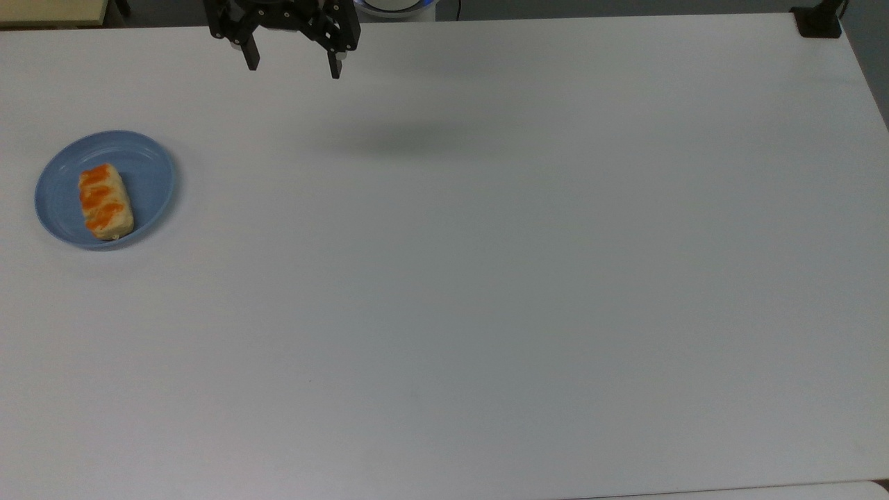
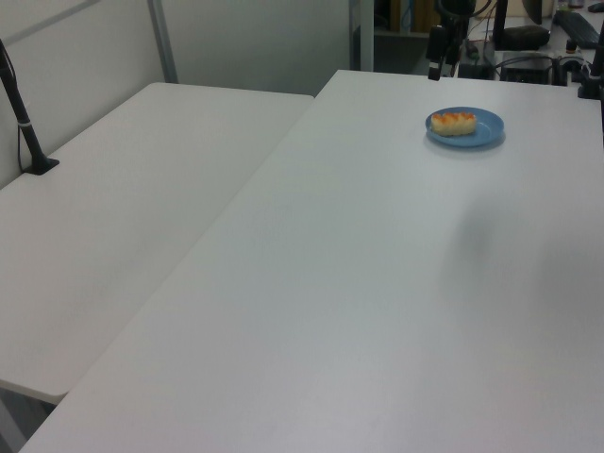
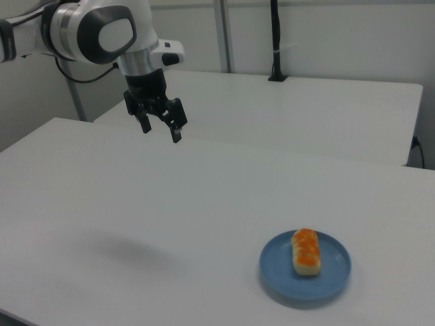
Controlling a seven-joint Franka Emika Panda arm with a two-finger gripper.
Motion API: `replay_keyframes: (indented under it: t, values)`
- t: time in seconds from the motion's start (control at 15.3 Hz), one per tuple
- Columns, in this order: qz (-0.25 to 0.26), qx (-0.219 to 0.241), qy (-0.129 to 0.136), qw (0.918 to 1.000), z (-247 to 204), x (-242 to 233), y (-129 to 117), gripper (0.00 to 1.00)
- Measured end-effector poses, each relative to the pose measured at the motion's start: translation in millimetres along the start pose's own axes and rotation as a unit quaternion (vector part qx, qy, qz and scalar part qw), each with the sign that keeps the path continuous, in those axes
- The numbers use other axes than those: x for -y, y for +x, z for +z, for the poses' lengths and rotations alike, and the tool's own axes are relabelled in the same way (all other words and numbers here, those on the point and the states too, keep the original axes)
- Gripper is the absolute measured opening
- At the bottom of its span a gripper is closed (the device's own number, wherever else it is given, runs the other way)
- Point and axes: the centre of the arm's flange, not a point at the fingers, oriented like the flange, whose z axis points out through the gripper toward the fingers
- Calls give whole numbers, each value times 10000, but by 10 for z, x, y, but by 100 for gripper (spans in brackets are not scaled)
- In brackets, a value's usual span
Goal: Put the bread on the table
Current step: 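Move the open gripper over the bread roll on the blue plate, then lower the gripper and close it around the bread roll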
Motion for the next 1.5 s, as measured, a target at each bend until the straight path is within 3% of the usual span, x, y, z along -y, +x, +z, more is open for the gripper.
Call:
replay_keyframes:
  t: [0.39,0.59,0.72,0.91,1.5]
  values:
    - [-716,17,-169,9973,-11,-435,-16,100]
    - [-1451,191,-454,9882,43,-999,-70,100]
    - [-1721,412,-461,9831,227,-1407,-96,100]
    - [-1690,541,-449,9831,643,-1903,-46,100]
    - [-1343,-15,-820,9875,1970,-2564,332,100]
